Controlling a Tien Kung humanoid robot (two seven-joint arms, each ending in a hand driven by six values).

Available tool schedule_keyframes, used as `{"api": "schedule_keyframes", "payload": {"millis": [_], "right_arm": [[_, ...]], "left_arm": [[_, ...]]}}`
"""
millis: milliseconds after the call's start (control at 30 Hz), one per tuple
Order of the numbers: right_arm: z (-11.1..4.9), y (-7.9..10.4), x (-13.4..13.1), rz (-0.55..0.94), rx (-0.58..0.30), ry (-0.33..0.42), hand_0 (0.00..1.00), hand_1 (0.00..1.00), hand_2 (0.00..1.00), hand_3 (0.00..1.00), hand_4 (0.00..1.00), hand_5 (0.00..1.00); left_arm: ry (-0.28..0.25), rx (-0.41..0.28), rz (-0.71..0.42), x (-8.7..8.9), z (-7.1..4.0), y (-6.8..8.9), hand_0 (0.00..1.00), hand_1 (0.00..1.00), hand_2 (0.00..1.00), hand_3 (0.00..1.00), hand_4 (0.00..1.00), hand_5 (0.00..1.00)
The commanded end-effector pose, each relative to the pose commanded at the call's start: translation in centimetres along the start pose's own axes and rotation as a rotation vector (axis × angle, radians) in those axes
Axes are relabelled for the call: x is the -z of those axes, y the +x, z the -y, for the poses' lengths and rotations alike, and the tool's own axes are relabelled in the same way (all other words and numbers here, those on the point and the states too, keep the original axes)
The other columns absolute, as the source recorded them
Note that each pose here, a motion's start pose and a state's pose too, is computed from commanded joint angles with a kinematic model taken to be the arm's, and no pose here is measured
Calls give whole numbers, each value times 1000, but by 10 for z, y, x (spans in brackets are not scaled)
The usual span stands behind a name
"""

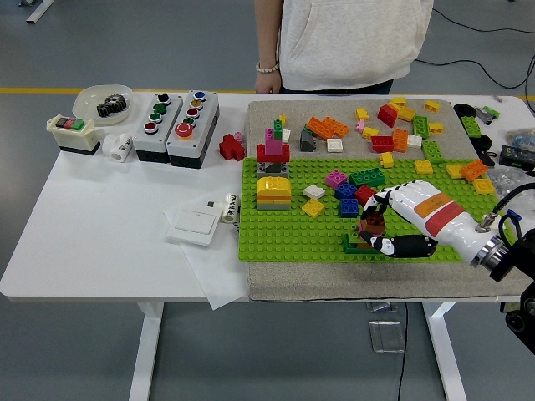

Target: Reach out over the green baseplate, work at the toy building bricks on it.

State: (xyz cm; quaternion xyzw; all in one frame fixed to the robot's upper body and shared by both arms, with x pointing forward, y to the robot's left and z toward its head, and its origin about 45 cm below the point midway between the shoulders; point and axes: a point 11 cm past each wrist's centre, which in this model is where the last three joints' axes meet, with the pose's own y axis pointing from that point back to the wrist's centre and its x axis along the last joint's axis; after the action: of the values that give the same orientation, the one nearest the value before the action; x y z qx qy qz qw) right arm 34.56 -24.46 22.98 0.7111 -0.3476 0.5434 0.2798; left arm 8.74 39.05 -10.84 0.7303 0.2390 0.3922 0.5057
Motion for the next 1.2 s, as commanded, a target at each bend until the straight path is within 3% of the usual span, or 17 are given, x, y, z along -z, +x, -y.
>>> {"api": "schedule_keyframes", "payload": {"millis": [1200], "right_arm": [[1, -11, 10, 18, 19, 19, 449, 458, 535, 542, 684, 542]], "left_arm": [[-5, -1, 3, -3, -1, 2, 483, 575, 635, 579, 603, 672]]}}
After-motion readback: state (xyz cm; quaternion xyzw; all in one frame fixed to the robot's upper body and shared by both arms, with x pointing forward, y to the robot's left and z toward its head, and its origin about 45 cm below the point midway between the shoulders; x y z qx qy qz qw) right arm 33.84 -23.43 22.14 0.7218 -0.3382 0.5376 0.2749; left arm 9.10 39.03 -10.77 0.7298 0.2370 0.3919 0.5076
